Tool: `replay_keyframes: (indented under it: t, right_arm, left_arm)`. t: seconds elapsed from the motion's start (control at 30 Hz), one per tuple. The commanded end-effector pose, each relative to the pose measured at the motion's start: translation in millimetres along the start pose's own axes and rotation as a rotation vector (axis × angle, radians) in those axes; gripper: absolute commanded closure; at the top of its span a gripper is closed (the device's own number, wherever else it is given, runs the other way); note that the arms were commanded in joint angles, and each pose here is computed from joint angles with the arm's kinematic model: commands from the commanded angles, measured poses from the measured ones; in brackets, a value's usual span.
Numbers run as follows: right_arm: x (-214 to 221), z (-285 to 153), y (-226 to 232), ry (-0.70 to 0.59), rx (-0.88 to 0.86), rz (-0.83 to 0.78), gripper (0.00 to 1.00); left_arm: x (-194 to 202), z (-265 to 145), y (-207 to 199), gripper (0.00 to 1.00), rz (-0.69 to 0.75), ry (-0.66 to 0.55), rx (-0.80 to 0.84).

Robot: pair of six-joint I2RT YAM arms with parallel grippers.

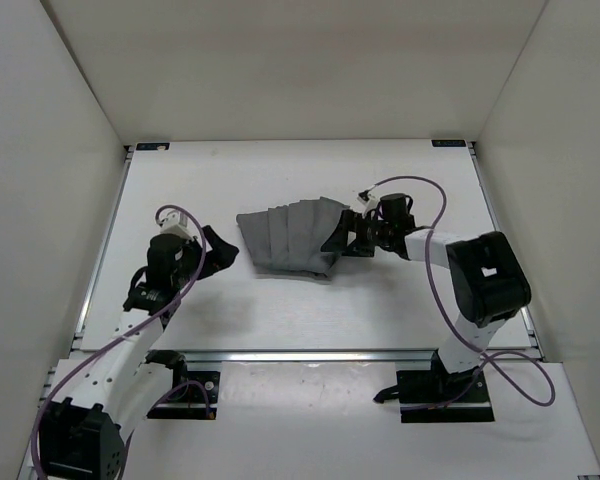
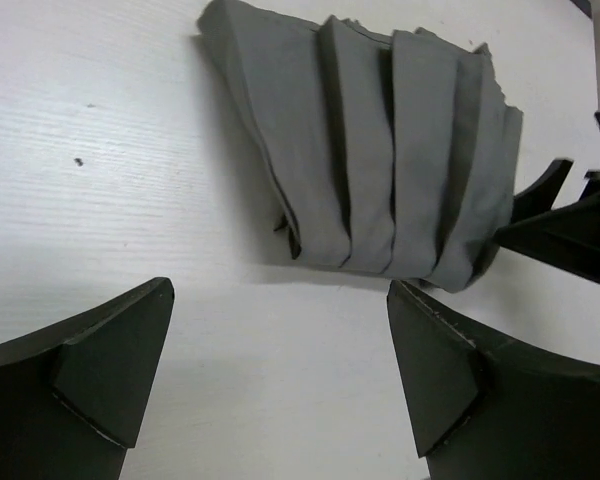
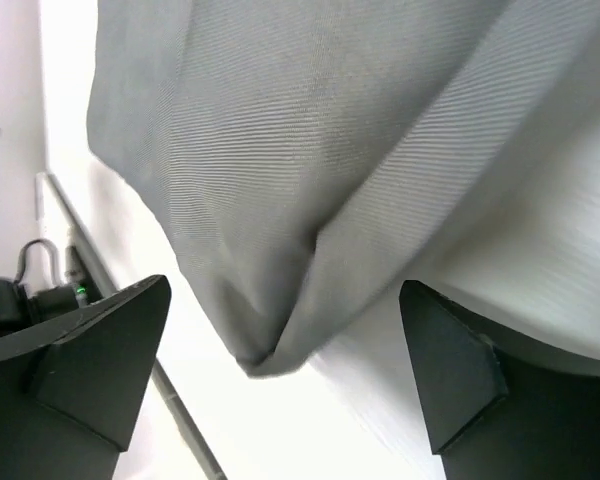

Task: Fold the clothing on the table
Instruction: Fold the skirt

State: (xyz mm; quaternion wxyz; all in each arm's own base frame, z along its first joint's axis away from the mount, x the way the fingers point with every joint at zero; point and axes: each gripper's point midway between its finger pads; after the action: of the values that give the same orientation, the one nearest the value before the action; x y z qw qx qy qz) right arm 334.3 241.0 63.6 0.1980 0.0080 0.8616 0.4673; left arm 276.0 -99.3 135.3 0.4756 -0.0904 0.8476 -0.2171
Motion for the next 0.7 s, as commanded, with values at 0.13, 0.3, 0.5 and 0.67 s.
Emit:
replay_keyframes:
  t: [0.13,0.3,0.5,0.67]
  right_arm:
    - [-30.4,-73.2,14.3,-0.156,0.222,-0.233,0.01]
    - [-22.1,-102.9,13.6,-0.232,0.29,-0.372,0.01]
    - [-32.6,-110.1,26.6,-0.292,0.246,-0.384,0.01]
    - [-24.9,-103.6,25.1,-0.267,0.247,-0.404,0.01]
  left_arm:
    - [2.4,-2.9,-25.3,0.02,0.14,0.163,0.118]
    - [14.9,-3.3,-26.3,0.01,0.206,0.184,0.124]
    - [9.5,-6.9,-25.4,0.02,0.228,0.17,0.113]
    - [7.0,-11.1,-4.7,0.02,0.207,0.153,0.002]
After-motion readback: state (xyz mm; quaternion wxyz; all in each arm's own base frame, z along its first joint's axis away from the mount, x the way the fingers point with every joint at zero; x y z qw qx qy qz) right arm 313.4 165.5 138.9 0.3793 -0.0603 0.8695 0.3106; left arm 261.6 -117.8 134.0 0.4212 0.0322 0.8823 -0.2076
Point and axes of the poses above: each gripper's point midway between its finger pads, its own z axis out along the fingers, its own y axis along the line the jaws close on, x = y × z, and after that the axes turned 8 degrees about z, right-handed
